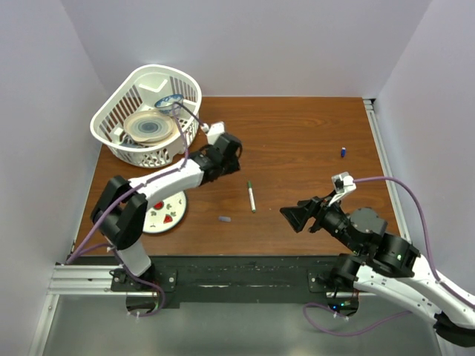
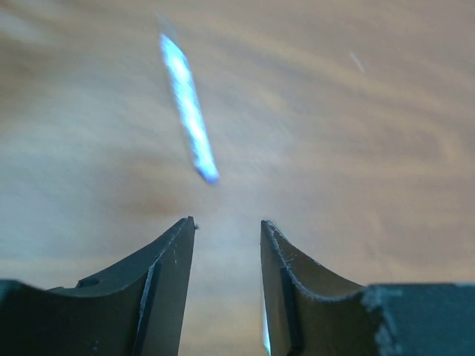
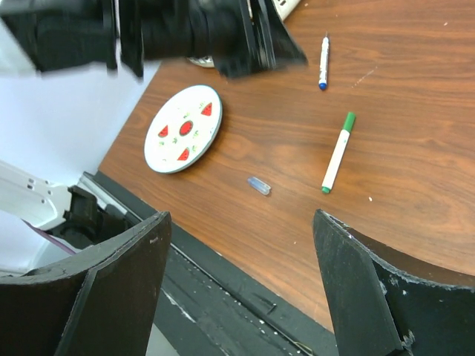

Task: Insert the pens into the pen caps

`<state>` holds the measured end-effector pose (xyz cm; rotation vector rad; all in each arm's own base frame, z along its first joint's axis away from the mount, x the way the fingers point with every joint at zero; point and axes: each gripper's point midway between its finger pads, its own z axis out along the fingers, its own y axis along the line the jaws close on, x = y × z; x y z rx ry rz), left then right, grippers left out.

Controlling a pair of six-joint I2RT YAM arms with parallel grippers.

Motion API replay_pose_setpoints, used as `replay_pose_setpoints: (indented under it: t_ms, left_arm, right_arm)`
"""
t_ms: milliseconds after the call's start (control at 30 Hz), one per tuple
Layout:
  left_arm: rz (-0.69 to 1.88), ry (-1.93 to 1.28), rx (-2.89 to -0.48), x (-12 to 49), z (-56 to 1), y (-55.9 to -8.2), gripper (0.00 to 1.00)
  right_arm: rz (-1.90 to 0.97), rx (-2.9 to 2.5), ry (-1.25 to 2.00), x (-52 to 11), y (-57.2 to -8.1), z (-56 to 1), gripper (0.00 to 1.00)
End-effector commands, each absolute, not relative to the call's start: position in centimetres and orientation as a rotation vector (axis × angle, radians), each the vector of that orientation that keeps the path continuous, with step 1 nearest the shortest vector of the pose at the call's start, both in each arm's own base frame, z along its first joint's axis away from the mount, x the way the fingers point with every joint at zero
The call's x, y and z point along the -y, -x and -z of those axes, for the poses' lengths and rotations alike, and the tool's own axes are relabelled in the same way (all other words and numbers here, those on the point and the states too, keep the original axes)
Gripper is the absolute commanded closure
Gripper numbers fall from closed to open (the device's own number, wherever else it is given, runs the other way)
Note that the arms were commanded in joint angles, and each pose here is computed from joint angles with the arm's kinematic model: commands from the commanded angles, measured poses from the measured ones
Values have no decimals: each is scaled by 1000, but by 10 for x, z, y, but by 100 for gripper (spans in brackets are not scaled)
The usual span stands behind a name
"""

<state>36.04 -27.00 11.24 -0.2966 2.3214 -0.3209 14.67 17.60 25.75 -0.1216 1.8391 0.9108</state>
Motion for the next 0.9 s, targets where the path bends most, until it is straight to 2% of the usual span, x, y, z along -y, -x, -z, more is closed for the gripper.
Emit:
replay_pose_setpoints:
  t_ms: [0, 333, 867]
  left_arm:
    - [146, 321, -2294, 232, -113, -402, 55]
    - [-77, 227, -2343, 228, -79, -432, 52]
    - [-65, 130, -2459, 240, -15, -433, 56]
  right_arm:
    - [-933, -1798, 129, -185, -151, -271, 20]
    - [-889, -1806, 141, -187, -158, -268, 20]
    - [-877, -1797, 136, -184, -159, -270, 21]
